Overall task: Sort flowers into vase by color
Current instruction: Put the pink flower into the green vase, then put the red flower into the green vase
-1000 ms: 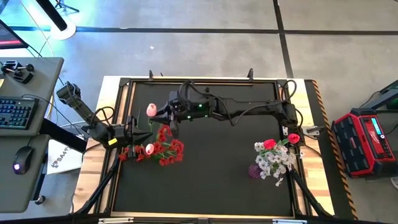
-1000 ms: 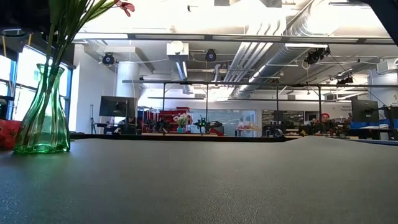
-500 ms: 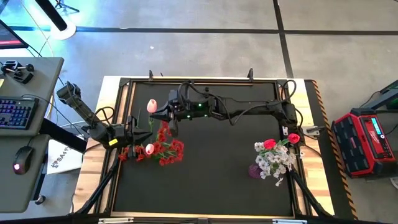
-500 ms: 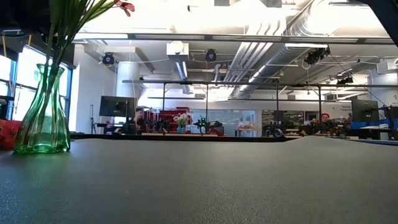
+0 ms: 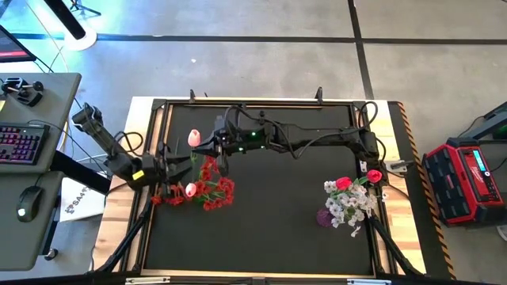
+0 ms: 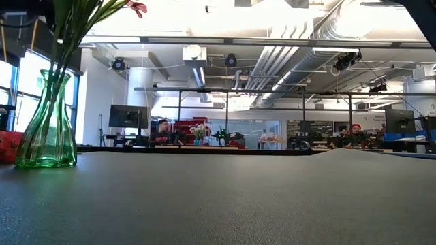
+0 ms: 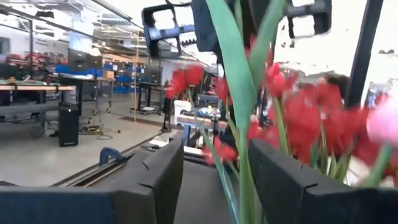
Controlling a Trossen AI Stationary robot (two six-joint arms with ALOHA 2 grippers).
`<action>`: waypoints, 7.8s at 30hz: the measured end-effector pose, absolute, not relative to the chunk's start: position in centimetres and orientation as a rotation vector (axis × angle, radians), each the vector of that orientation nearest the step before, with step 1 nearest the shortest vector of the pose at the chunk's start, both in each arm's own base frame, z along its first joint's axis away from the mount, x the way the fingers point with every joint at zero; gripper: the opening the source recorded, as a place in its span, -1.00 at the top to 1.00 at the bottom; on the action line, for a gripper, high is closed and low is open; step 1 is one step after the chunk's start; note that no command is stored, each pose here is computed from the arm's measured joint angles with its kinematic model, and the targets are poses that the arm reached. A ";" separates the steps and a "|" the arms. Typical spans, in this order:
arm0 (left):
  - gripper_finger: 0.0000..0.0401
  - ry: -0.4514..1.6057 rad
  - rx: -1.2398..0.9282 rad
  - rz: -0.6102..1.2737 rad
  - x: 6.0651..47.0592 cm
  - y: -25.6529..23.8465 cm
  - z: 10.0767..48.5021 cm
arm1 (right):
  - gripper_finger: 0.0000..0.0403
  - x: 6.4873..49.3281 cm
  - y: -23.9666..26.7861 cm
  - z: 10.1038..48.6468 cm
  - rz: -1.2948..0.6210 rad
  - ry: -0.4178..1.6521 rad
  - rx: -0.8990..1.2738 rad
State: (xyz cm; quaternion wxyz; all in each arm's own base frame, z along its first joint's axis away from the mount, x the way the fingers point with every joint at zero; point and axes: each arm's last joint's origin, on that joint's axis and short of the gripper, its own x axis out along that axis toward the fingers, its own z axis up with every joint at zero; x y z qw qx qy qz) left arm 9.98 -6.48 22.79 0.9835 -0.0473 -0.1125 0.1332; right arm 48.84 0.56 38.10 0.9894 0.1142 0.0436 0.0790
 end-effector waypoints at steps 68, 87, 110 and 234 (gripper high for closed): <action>0.77 0.113 0.003 0.072 10.2 -6.9 21.2 | -0.14 46.9 1.0 40.0 0.105 0.138 0.375; 0.06 0.457 -0.023 -0.064 8.0 -6.0 24.4 | -0.14 46.8 2.4 40.0 0.152 0.158 0.484; 0.12 0.525 -0.617 0.414 5.0 -2.0 28.2 | -0.14 46.0 3.0 40.2 0.144 0.242 0.680; 0.98 0.597 0.947 0.452 15.1 4.6 42.6 | -0.14 40.4 -4.2 44.2 -0.023 0.292 0.737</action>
